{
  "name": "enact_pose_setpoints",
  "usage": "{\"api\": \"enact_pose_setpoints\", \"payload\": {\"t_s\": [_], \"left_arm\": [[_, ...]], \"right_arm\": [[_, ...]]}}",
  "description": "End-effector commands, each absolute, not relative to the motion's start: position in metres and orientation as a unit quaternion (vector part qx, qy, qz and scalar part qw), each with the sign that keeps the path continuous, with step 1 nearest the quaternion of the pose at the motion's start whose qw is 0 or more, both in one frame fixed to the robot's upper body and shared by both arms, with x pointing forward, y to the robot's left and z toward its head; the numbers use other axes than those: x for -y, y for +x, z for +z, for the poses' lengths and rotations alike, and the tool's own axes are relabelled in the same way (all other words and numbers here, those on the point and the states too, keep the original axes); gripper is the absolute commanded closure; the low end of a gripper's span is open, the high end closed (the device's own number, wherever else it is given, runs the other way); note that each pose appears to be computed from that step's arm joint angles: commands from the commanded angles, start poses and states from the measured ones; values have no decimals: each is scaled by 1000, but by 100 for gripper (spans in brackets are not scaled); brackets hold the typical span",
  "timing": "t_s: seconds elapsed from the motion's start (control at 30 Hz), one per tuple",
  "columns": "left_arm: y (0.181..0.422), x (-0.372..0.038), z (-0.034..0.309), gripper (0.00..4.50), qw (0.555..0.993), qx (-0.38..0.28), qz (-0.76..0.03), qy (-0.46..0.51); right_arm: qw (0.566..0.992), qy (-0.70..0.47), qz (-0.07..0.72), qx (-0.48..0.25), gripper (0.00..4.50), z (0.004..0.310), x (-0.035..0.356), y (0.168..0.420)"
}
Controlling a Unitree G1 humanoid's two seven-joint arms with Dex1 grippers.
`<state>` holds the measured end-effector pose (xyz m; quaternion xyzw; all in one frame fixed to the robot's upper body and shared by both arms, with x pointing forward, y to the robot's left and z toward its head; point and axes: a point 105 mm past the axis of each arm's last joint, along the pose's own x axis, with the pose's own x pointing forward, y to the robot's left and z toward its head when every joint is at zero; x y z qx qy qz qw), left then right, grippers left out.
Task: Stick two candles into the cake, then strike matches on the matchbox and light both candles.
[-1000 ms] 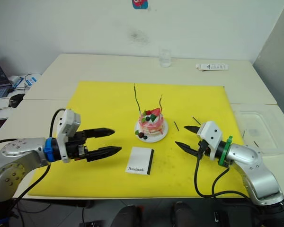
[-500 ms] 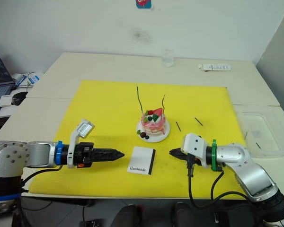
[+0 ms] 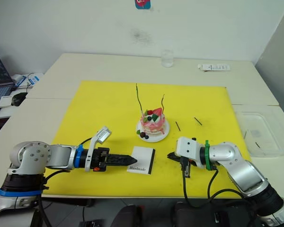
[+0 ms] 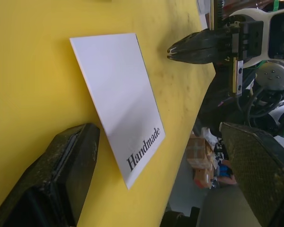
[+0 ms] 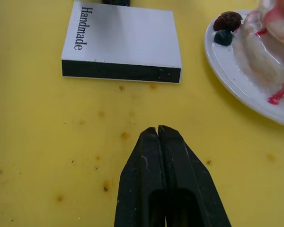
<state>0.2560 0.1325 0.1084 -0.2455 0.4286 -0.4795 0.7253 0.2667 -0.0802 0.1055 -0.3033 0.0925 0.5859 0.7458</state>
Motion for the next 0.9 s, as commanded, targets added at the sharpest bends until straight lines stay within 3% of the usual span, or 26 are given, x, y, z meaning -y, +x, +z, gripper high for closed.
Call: {"api": "enact_pose_setpoints", "payload": {"t_s": [0.03, 0.43, 0.9], "left_arm": [[262, -133, 109, 0, 736, -416, -472, -250], [260, -129, 99, 0, 733, -422, -463, -264], [256, -127, 89, 0, 736, -424, -452, -273]], "right_arm": [[743, -310, 588, -83, 447, 109, 72, 269], [740, -329, 578, -97, 447, 95, 52, 282], [704, -317, 632, -69, 447, 101, 26, 268]]}}
